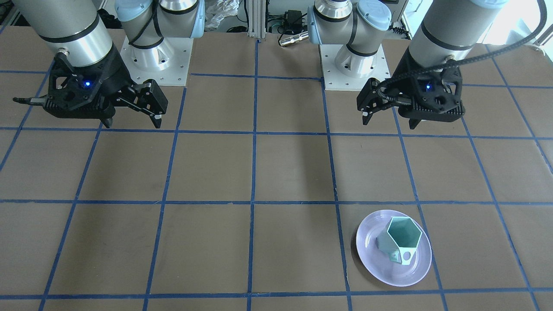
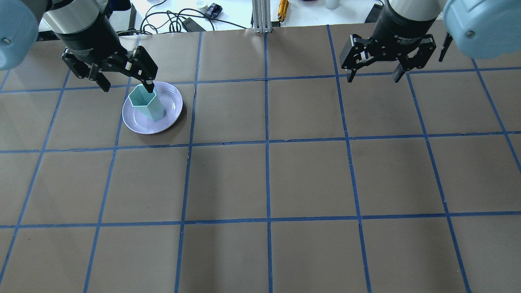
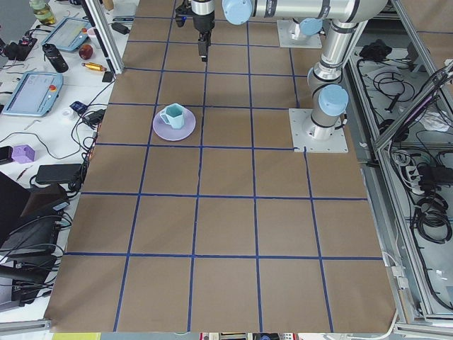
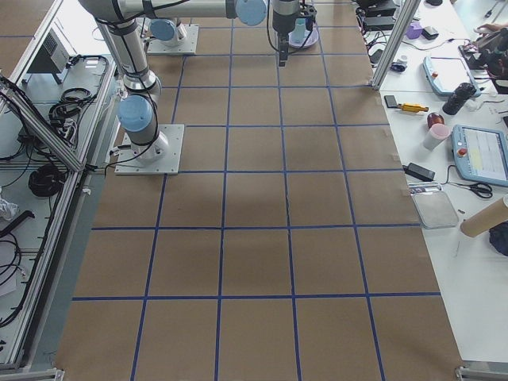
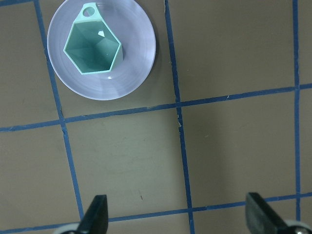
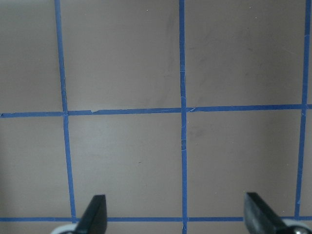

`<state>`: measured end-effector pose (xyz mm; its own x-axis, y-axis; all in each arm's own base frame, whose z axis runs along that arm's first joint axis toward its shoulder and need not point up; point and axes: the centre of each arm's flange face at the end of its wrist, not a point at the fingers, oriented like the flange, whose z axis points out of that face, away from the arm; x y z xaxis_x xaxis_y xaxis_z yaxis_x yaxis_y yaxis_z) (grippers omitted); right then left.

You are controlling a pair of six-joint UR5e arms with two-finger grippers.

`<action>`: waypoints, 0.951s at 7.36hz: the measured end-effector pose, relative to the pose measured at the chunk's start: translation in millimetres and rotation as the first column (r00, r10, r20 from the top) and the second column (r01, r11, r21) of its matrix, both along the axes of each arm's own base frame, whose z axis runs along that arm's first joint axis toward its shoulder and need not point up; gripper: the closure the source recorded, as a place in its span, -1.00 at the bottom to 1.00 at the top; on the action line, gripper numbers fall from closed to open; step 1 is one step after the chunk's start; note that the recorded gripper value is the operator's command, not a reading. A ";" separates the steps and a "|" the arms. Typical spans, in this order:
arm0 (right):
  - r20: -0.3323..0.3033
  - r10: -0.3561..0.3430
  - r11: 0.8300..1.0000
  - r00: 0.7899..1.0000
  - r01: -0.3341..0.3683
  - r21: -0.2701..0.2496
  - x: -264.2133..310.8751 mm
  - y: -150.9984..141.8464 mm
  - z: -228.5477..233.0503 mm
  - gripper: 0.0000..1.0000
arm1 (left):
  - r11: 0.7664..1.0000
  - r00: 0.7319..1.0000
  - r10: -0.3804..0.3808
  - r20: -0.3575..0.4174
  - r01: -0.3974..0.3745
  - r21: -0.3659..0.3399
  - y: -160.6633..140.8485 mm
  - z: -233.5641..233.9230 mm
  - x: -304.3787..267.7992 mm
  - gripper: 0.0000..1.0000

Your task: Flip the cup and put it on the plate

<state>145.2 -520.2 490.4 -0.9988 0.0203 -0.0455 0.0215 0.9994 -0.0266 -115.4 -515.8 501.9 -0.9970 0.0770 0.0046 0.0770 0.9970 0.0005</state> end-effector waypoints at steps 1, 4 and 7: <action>0.000 0.000 1.000 1.000 0.000 0.000 0.0 0.0 0.0 -1.00 | 0.999 0.999 0.032 -0.002 -0.032 -0.013 10.0 6.7 -4.7 -1.00; 0.000 0.000 1.000 1.000 0.000 0.000 0.0 0.0 0.0 -1.00 | 0.989 0.989 0.145 -0.028 -0.145 -0.018 28.5 12.7 -15.9 -1.00; 0.000 0.000 1.000 1.000 0.000 0.000 0.0 0.0 0.0 -1.00 | 0.986 0.986 0.167 -0.020 -0.167 -0.004 29.9 12.6 -21.7 -1.00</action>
